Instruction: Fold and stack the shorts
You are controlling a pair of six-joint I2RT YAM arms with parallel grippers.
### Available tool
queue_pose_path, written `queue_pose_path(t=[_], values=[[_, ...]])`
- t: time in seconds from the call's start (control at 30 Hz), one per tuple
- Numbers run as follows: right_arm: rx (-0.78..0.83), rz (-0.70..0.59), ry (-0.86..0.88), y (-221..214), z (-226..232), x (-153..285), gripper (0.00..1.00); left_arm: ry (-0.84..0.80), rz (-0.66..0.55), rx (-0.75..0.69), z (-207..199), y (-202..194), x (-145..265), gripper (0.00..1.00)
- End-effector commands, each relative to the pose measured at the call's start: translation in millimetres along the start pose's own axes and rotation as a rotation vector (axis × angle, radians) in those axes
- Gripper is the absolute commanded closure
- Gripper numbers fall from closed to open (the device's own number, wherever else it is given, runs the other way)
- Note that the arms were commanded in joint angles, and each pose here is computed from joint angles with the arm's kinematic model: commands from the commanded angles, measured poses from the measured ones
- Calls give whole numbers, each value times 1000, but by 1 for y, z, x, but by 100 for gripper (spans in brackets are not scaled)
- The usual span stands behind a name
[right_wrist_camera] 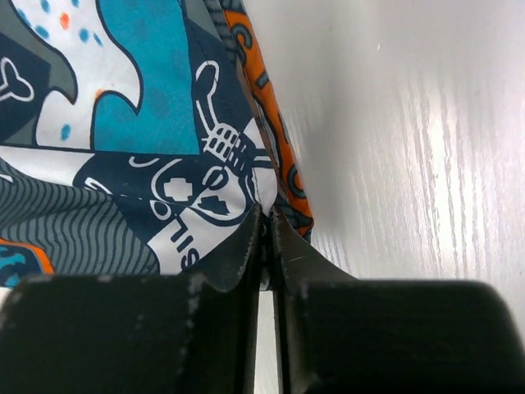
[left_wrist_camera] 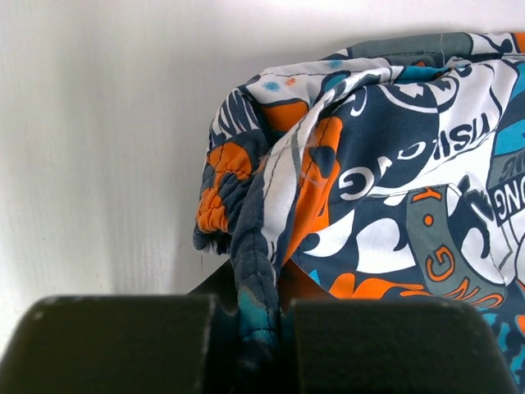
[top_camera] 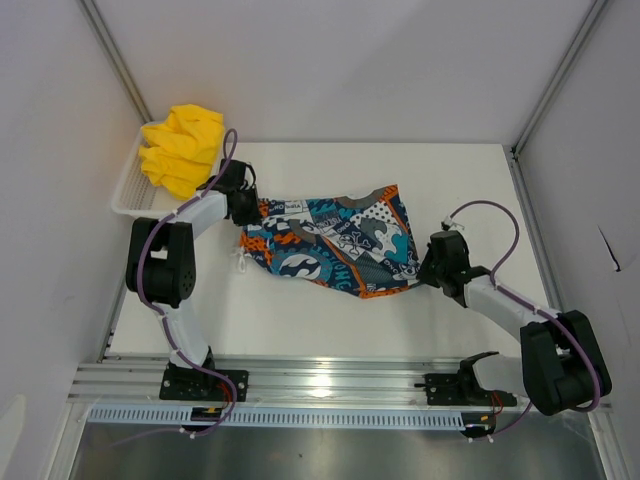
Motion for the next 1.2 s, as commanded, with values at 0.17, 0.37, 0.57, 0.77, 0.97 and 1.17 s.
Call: queue_pose_path(t=[0.17,0.37,0.57,0.77,0.97,1.17], values=[[40,-4,17,3,0,3,59,-64,-38,50,-11,12,9,100],[86,-114,98,42,43,14,55,-46,-30,51,-16,9,14,100],[154,-203,311,69,130,17,56,-22,-27,47,-23,12,24,100],[177,-192,323,109,146,-32,50,-12,-34,33,-31,14,26,100],[224,-191,303,148,135,-75,44,-1,-55,16,-30,20,27,100],[256,-216,243,173,118,-109,43,4,-59,7,-30,25,25,100]])
Point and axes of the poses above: each gripper's point midway between its finger pads, its own x axis back along the fingers, its own z axis along the line the jaws close on, y = z × x, the point moved 2 cm from there along x, back along the fingers
